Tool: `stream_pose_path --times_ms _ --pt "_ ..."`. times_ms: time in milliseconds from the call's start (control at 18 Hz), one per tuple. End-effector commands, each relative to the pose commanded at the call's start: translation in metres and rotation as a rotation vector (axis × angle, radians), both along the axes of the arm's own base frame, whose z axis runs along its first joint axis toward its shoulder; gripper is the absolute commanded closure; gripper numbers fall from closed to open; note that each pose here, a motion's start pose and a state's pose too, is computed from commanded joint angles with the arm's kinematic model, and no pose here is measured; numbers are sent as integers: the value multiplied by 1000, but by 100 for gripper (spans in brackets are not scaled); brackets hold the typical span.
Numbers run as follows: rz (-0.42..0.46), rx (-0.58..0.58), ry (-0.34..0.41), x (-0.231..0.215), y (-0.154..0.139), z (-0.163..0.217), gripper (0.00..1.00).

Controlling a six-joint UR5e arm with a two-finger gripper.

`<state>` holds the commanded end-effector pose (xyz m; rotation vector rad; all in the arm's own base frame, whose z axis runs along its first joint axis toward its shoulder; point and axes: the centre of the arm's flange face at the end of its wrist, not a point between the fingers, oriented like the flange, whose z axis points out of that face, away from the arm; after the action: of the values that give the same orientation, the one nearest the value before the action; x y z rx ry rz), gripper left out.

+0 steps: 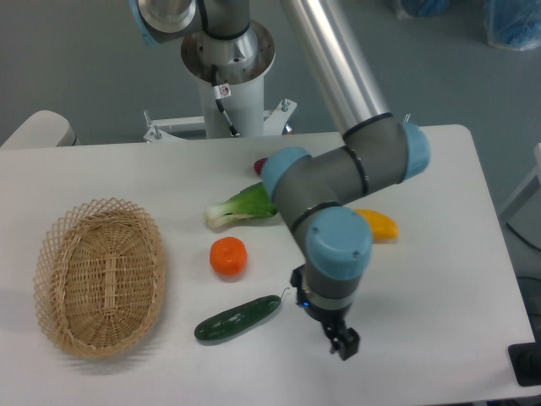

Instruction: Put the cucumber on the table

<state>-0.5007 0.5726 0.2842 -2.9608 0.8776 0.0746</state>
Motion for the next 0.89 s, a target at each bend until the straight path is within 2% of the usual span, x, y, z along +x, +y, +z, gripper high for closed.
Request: stream_pose_path --times_ms 278,889 --pt "-36 -30 -26 -30 -34 -4 0" --pt "-70 -63 -38 -36 -50 -23 0"
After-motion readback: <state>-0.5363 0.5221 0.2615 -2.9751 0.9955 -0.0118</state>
